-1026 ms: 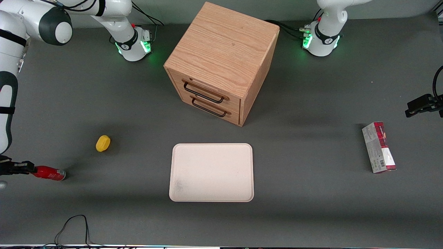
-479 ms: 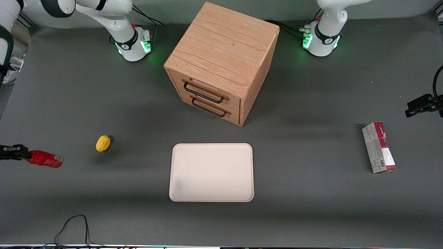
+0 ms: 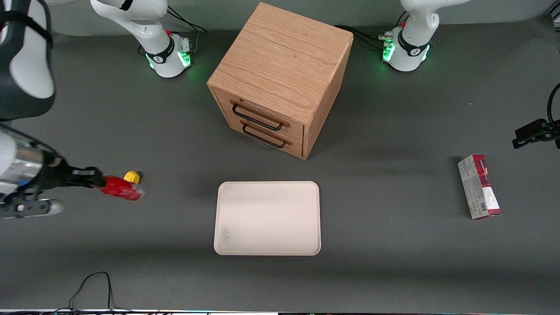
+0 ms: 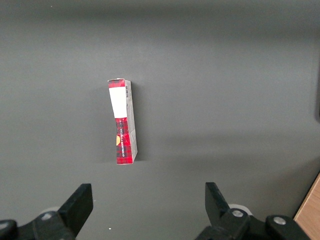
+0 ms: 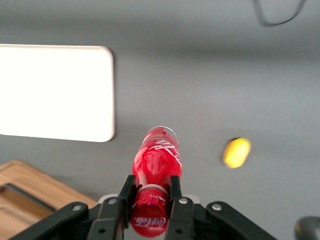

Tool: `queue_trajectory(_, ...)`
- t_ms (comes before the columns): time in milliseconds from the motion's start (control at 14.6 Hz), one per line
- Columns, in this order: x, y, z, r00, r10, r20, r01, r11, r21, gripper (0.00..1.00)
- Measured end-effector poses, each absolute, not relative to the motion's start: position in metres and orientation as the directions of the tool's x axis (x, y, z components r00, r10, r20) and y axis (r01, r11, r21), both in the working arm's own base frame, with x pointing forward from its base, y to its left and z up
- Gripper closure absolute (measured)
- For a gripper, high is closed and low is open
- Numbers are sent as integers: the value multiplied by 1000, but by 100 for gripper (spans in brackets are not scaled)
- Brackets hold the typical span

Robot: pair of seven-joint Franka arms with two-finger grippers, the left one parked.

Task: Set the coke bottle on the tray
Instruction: 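Lift the held coke bottle and carry it toward the cream tray, then lower the bottle onto the tray's rim area and open the right gripper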

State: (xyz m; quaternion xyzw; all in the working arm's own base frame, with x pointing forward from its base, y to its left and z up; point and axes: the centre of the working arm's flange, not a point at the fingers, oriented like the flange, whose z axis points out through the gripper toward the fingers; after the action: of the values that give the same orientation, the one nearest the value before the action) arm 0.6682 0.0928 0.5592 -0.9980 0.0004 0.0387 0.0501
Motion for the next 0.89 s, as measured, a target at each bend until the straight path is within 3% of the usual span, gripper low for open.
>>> queue_trajectory(137,660,141,554,995,-25,-91,-35,-994,-106,69)
queue_trajectory(342,653,204,526,998,-36,-58,-39,-998,-54,69)
queue_trajectory(889,652,282,377,999,-36,6,-36,-999,2,69)
